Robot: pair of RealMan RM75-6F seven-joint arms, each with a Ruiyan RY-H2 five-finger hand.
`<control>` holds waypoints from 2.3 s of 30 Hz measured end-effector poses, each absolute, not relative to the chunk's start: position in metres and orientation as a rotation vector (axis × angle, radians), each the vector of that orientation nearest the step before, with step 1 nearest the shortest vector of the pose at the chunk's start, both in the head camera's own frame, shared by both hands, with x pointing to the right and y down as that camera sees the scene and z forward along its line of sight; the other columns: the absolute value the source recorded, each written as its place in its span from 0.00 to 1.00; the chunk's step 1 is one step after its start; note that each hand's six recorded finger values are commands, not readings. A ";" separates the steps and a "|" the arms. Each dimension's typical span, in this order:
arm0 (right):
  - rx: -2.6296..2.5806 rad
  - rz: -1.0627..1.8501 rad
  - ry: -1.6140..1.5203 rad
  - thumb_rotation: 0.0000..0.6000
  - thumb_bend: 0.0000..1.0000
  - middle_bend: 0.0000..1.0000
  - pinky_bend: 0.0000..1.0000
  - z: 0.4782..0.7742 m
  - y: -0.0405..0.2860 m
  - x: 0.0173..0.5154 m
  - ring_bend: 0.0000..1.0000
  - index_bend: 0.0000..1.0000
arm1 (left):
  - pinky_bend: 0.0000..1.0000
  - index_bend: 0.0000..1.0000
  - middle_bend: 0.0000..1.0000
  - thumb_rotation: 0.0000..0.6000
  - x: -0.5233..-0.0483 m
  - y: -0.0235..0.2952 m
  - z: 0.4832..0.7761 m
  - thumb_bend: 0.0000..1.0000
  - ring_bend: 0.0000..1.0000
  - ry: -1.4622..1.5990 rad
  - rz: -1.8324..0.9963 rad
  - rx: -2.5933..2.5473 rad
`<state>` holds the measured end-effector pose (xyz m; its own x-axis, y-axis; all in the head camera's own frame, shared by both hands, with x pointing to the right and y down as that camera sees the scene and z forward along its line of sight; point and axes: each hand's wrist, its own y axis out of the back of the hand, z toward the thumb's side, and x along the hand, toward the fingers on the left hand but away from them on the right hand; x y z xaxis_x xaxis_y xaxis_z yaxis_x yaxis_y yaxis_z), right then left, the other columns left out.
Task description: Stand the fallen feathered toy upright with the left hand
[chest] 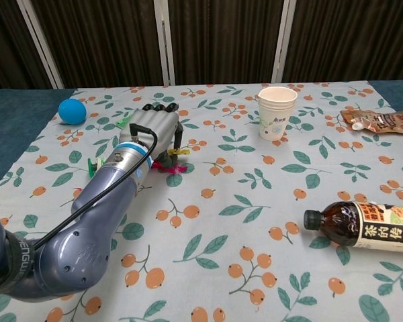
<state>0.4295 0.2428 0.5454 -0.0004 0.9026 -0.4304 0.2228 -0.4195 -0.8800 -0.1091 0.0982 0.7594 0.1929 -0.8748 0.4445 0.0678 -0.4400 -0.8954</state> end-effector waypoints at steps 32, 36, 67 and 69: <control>-1.672 1.455 -1.148 1.00 0.16 0.00 0.00 0.546 0.242 0.430 0.00 0.03 | 0.00 0.58 0.00 1.00 -0.111 0.095 0.694 0.59 0.00 0.957 -1.192 -1.708; -1.669 1.450 -1.137 1.00 0.16 0.00 0.00 0.546 0.242 0.428 0.00 0.03 | 0.00 0.59 0.00 1.00 -0.122 0.094 0.676 0.59 0.00 1.013 -1.163 -1.728; -1.666 1.454 -1.123 1.00 0.16 0.00 0.00 0.549 0.243 0.425 0.00 0.03 | 0.00 0.60 0.00 1.00 -0.238 0.139 0.596 0.60 0.00 1.209 -1.118 -1.828; -1.665 1.454 -1.123 1.00 0.16 0.00 0.00 0.549 0.243 0.425 0.00 0.03 | 0.00 0.60 0.00 1.00 -0.240 0.143 0.594 0.60 0.00 1.215 -1.112 -1.836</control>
<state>0.4247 0.2425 0.5491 0.0179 0.9046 -0.4258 0.1837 -0.4216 -0.8880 -0.2399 0.1429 0.5939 0.2058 -0.9347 0.2896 -0.3713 -0.3485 -0.8607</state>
